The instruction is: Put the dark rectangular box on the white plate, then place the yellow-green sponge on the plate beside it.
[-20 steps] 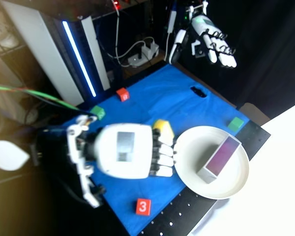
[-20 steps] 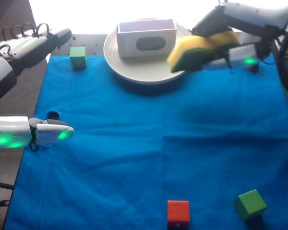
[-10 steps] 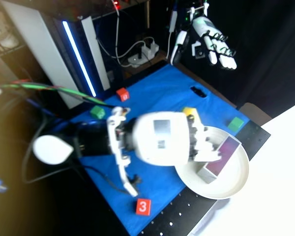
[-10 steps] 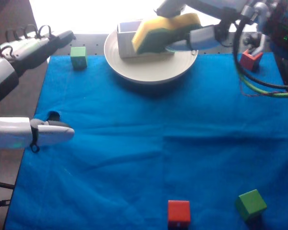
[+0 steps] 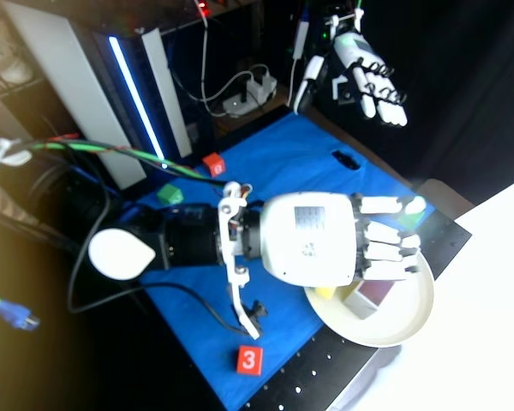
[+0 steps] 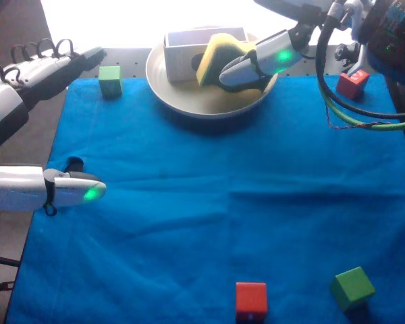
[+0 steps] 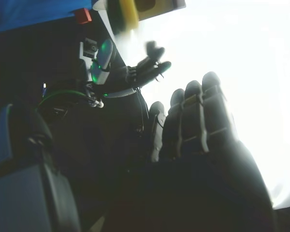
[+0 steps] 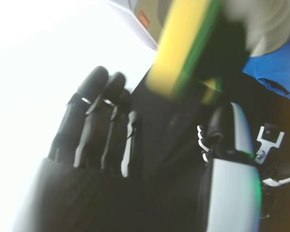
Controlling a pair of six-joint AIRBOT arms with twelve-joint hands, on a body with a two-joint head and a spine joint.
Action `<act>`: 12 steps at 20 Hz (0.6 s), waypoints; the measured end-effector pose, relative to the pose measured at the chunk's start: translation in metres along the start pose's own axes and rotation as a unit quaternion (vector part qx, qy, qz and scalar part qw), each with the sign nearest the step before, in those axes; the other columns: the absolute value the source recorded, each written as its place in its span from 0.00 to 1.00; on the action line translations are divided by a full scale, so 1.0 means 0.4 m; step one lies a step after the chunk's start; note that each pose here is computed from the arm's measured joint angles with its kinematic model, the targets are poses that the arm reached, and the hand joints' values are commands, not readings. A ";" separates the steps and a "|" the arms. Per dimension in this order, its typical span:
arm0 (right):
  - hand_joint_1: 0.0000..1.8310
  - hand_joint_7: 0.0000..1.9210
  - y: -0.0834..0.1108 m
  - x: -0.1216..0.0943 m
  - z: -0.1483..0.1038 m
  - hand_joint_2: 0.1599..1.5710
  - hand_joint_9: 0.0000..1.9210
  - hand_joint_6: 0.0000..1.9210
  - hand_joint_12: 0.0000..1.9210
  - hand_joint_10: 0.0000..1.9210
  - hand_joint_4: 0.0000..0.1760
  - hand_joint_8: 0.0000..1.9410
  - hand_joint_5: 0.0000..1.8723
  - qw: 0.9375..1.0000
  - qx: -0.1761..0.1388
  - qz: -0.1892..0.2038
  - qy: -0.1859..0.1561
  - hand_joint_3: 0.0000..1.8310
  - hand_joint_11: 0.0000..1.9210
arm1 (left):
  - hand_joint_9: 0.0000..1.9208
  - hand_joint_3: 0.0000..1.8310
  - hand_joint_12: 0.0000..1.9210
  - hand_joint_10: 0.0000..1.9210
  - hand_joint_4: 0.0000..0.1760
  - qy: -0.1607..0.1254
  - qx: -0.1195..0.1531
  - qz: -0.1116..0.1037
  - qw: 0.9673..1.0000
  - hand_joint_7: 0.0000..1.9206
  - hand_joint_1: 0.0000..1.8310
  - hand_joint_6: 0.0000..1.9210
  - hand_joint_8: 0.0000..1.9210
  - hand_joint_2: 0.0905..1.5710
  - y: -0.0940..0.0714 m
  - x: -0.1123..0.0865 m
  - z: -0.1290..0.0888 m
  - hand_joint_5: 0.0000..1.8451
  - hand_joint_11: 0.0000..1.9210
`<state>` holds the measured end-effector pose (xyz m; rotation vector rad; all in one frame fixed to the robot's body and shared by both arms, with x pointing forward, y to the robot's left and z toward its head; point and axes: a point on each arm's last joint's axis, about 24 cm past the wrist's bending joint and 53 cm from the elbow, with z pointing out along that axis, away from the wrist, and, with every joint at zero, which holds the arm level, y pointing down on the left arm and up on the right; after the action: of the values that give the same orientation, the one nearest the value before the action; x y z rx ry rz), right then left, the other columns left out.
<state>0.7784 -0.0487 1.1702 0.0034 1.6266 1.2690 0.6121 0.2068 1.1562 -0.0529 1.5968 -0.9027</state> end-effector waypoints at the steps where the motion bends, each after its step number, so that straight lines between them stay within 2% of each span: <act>1: 0.48 0.10 0.002 0.004 0.001 0.42 0.11 0.00 0.33 0.00 1.00 0.00 0.01 1.000 -0.001 0.001 0.001 0.00 0.00 | 0.00 0.00 0.00 0.00 0.70 -0.001 0.000 0.000 1.000 0.00 0.40 0.00 0.00 0.51 0.000 -0.001 0.000 0.00 0.00; 3: 0.50 0.07 0.012 0.017 0.002 0.43 0.09 0.00 0.22 0.00 1.00 0.00 0.00 1.000 -0.004 0.006 0.006 0.00 0.00 | 0.00 0.00 0.00 0.00 0.81 -0.001 0.001 -0.001 1.000 0.00 0.40 0.00 0.00 0.52 -0.001 -0.001 0.000 0.00 0.00; 4: 0.51 0.06 0.017 0.020 -0.001 0.44 0.08 0.00 0.17 0.00 1.00 0.00 0.00 1.000 -0.005 0.008 0.008 0.00 0.00 | 0.00 0.00 0.00 0.00 0.81 -0.001 0.001 -0.002 1.000 0.00 0.40 0.00 0.00 0.52 -0.001 -0.001 0.000 0.00 0.00; 5: 0.48 0.06 0.020 0.016 -0.006 0.43 0.06 0.00 0.13 0.00 1.00 0.00 0.00 1.000 -0.006 0.010 0.007 0.00 0.00 | 0.00 0.00 0.00 0.00 0.78 -0.001 0.001 -0.002 1.000 0.00 0.41 0.00 0.00 0.52 -0.001 -0.001 0.000 0.00 0.00; 6: 0.47 0.06 0.019 0.004 -0.015 0.42 0.07 0.00 0.13 0.00 1.00 0.00 0.00 1.000 -0.004 0.014 0.002 0.00 0.00 | 0.00 0.00 0.00 0.00 0.69 -0.001 0.001 -0.002 1.000 0.00 0.40 0.00 0.00 0.51 -0.001 -0.002 0.000 0.00 0.00; 7: 0.47 0.05 0.017 -0.011 -0.024 0.42 0.06 0.00 0.10 0.00 1.00 0.00 0.00 1.000 -0.003 0.018 -0.003 0.00 0.00 | 0.00 0.00 0.00 0.00 0.67 -0.002 0.001 -0.002 1.000 0.00 0.40 0.00 0.00 0.52 -0.001 -0.002 0.000 0.00 0.00; 8: 0.48 0.05 0.014 -0.040 -0.041 0.42 0.04 0.00 0.03 0.01 1.00 0.00 0.00 1.000 -0.001 0.025 -0.015 0.00 0.00 | 0.00 0.00 0.00 0.00 0.70 -0.004 0.001 -0.002 1.000 0.00 0.39 0.00 0.00 0.51 -0.002 -0.004 0.000 0.00 0.00; 10: 0.47 0.04 0.011 -0.092 -0.077 0.43 0.04 0.00 0.02 0.00 1.00 0.00 0.00 0.998 -0.005 0.046 -0.042 0.00 0.00 | 0.00 0.00 0.00 0.00 0.71 -0.010 0.004 -0.003 1.000 0.00 0.38 0.00 0.00 0.50 -0.004 -0.012 0.000 0.00 0.00; 11: 0.50 0.04 0.005 -0.103 -0.091 0.43 0.03 0.00 0.01 0.00 1.00 0.00 0.00 0.997 -0.006 0.053 -0.049 0.00 0.00 | 0.00 0.00 0.00 0.00 0.64 -0.012 0.005 -0.003 1.000 0.00 0.37 0.00 0.00 0.50 -0.006 -0.014 -0.001 0.00 0.00; 12: 0.52 0.03 -0.002 -0.108 -0.112 0.44 0.02 0.00 0.00 0.00 1.00 0.00 0.00 0.997 -0.009 0.062 -0.055 0.00 0.00 | 0.00 0.00 0.00 0.00 0.69 -0.012 0.007 -0.003 1.000 0.00 0.38 0.00 0.00 0.50 -0.008 -0.014 -0.001 0.00 0.00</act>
<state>0.7681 -0.1043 1.1959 0.1628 1.5388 1.3531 0.6120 0.2076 1.1627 -0.0590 1.5683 -0.9144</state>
